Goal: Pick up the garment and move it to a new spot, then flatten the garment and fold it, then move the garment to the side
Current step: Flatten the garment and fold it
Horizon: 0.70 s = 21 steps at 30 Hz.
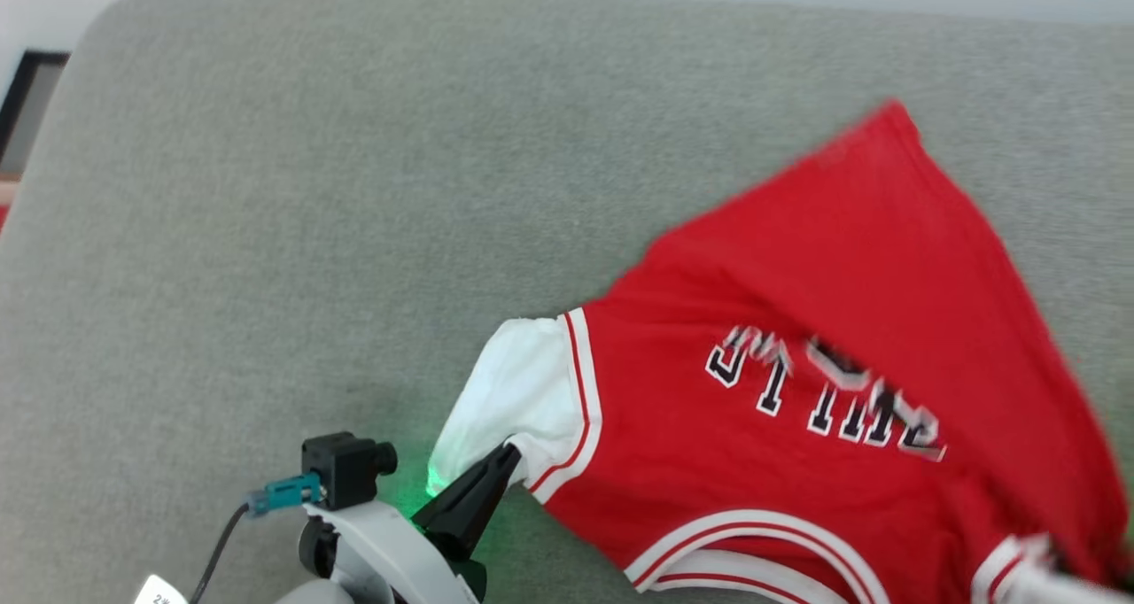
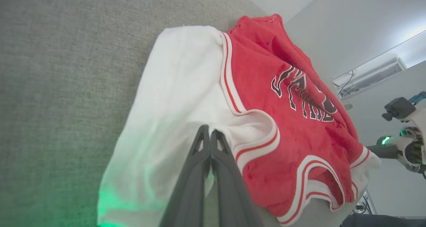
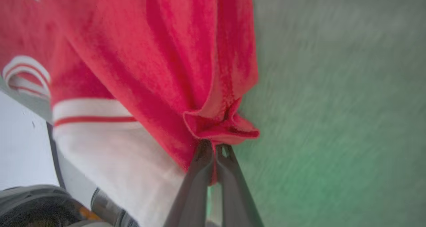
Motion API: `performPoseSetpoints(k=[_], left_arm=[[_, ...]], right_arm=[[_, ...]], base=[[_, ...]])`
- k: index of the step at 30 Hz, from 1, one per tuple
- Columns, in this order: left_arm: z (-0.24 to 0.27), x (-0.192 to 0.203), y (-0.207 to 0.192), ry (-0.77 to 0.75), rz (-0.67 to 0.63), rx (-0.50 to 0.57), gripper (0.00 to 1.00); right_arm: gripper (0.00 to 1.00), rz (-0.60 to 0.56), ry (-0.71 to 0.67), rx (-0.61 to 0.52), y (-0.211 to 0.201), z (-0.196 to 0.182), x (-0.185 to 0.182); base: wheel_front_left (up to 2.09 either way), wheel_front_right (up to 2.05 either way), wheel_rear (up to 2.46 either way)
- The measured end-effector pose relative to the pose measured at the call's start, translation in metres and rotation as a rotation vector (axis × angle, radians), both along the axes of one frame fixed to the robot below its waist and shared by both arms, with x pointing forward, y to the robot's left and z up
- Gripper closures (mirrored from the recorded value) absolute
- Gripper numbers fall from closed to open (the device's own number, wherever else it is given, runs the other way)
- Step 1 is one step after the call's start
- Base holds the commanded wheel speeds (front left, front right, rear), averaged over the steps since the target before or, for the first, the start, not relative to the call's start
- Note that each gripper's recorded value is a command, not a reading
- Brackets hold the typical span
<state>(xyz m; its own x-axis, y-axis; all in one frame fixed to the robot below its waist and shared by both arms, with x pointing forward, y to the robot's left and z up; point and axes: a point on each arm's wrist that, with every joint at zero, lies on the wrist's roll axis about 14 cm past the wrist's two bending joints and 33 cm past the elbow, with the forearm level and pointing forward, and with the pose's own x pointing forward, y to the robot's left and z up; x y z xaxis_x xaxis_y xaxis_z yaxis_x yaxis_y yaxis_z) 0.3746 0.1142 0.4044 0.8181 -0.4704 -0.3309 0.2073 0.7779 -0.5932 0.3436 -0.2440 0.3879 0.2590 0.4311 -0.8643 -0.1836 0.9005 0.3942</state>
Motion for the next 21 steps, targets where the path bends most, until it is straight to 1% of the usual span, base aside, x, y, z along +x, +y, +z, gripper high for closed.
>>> performPoseSetpoints(k=[4,7,9,11,12,13,14,17,19,21], left_arm=[[0.005,0.001,-0.005,-0.016,-0.023,0.001,1.0],[0.007,-0.001,-0.008,-0.017,-0.036,0.001,1.0],[0.007,-0.003,-0.008,-0.012,-0.039,0.0,1.0],[0.008,-0.003,-0.009,-0.011,-0.045,0.002,1.0],[0.008,-0.003,-0.009,-0.011,-0.046,0.004,1.0],[0.008,-0.003,-0.008,-0.011,-0.047,0.007,1.0],[0.008,-0.003,-0.008,-0.012,-0.047,0.009,1.0],[0.01,-0.003,-0.009,-0.015,-0.052,0.007,1.0],[0.01,-0.004,-0.009,-0.014,-0.055,0.01,1.0],[0.011,-0.004,-0.01,-0.016,-0.059,0.008,1.0]], right_arm=[[1.0,0.009,0.099,0.034,0.01,-0.011,-0.061],[1.0,0.029,0.17,0.05,0.022,-0.02,-0.098],[1.0,0.043,0.195,0.053,0.028,-0.025,-0.112],[1.0,0.059,0.189,0.043,0.032,-0.028,-0.115],[0.78,0.05,0.16,0.039,0.032,-0.029,-0.11],[0.35,0.032,0.129,0.042,0.034,-0.029,-0.103],[0.0,0.023,0.108,0.045,0.035,-0.028,-0.099],[0.0,-0.003,0.014,0.048,0.032,-0.014,-0.078],[0.0,-0.015,-0.063,0.033,0.023,0.002,-0.06],[0.0,-0.034,-0.137,0.044,0.017,0.024,-0.042]], base=[[0.0,0.0,0.0],[0.0,0.0,0.0],[0.0,0.0,0.0],[0.0,0.0,0.0],[0.0,0.0,0.0],[0.0,0.0,0.0],[0.0,0.0,0.0],[0.0,0.0,0.0],[0.0,0.0,0.0],[0.0,0.0,0.0]])
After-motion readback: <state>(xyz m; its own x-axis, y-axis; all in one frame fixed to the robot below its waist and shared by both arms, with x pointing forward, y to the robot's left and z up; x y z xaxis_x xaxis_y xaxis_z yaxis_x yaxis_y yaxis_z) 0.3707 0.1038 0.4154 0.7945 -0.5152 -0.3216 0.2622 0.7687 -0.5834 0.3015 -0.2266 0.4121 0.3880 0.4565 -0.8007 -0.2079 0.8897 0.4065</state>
